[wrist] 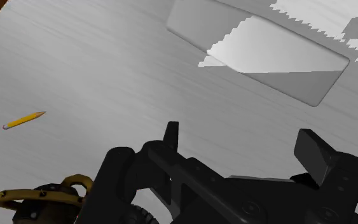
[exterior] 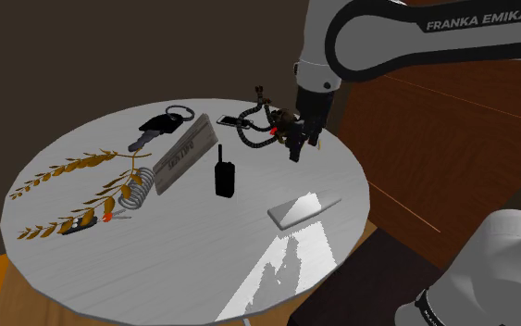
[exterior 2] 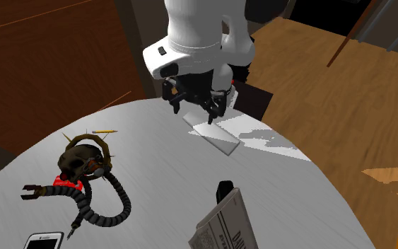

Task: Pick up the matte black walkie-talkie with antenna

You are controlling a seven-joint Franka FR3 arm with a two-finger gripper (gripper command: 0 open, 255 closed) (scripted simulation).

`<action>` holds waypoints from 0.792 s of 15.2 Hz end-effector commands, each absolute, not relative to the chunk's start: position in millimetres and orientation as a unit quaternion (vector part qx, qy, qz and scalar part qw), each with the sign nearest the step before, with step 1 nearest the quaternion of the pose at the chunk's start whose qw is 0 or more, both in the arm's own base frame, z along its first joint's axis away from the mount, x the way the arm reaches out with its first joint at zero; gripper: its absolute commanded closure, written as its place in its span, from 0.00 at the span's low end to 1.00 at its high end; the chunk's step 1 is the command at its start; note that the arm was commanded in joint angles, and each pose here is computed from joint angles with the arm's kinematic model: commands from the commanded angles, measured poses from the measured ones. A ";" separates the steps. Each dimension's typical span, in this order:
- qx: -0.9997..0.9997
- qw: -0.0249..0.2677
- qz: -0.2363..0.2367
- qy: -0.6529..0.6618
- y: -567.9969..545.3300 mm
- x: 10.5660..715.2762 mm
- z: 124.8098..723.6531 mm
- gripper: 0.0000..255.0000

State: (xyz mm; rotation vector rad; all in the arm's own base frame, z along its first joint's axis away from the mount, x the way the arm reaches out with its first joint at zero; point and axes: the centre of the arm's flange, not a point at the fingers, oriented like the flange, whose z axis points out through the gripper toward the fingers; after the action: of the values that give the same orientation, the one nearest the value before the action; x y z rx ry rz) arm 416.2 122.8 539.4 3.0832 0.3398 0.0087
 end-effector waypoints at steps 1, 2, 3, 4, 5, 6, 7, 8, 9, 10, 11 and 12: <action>0.993 0.013 0.003 0.120 142.4 431.9 535.3 0.00; 0.992 0.010 0.003 0.125 152.3 439.3 533.7 0.00; 0.992 0.007 0.003 0.130 162.3 446.6 532.1 0.00; 0.991 0.004 0.003 0.135 172.4 453.8 530.6 0.00; 0.990 0.001 0.003 0.140 182.6 460.9 529.1 0.00; 0.989 -0.002 0.003 0.145 192.8 467.9 527.7 0.00; 0.989 -0.005 0.004 0.150 203.1 474.7 526.3 0.00; 0.988 -0.008 0.004 0.155 213.5 481.5 525.0 0.00; 0.987 -0.011 0.004 0.160 224.0 488.1 523.8 0.00; 0.986 -0.014 0.004 0.165 234.5 494.7 522.6 0.00; 0.985 -0.017 0.004 0.170 245.2 501.1 521.5 0.00; 0.984 -0.020 0.004 0.175 255.8 507.5 520.4 0.00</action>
State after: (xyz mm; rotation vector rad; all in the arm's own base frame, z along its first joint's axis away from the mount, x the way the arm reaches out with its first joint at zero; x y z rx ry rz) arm 500.7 246.6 521.8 3.1290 0.5387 0.0115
